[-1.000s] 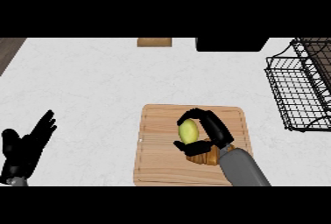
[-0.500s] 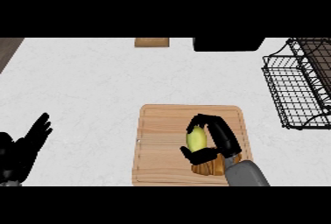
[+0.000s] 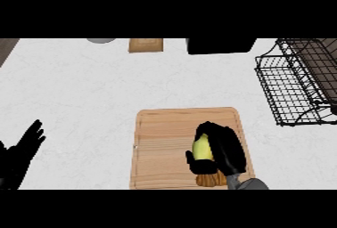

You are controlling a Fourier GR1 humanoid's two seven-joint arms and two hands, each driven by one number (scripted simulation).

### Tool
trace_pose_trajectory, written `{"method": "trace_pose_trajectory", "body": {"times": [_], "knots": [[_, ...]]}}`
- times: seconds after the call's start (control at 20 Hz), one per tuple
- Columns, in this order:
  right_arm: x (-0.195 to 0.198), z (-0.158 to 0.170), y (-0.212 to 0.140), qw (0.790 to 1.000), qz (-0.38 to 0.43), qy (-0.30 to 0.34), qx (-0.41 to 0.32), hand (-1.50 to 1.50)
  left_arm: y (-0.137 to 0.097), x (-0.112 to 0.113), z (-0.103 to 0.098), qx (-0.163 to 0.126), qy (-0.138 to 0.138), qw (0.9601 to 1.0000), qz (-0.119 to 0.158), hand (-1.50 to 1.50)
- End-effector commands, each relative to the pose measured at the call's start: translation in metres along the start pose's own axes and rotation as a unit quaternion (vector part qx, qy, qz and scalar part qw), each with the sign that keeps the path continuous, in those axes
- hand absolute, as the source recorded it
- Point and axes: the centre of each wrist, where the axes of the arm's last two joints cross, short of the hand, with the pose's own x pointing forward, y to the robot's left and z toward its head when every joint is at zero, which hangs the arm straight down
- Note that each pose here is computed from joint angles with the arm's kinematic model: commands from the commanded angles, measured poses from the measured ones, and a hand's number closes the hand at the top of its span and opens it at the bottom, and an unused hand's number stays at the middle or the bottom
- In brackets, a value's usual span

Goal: Pick the lemon from the cutting board and place it in the tiered basket

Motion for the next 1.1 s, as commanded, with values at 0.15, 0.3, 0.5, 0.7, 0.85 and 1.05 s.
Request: {"method": "trace_pose_trajectory", "body": {"times": [0.15,0.3,0.5,0.7,0.85,1.05], "knots": [[0.057,0.040,-0.080,0.985,0.036,0.046,-0.159,1.50,0.004,-0.008,0.007,0.004,0.003,1.0000,0.002,0.00],[0.076,0.074,-0.115,0.977,0.026,0.065,-0.199,1.50,-0.006,-0.005,0.006,-0.005,-0.002,1.0000,0.007,0.00],[0.100,0.110,-0.160,0.972,0.007,0.076,-0.220,1.50,-0.005,0.009,-0.008,-0.017,-0.021,0.9996,0.004,0.00],[0.110,0.087,-0.197,0.964,-0.004,0.092,-0.250,1.50,-0.026,0.006,-0.004,-0.026,-0.028,0.9993,-0.004,0.00],[0.104,0.075,-0.218,0.962,-0.019,0.074,-0.264,1.50,-0.029,0.013,-0.003,-0.035,-0.020,0.9992,-0.001,0.00],[0.082,0.049,-0.230,0.958,-0.009,0.080,-0.276,1.50,-0.016,0.031,-0.005,-0.042,-0.023,0.9988,-0.003,0.00]]}}
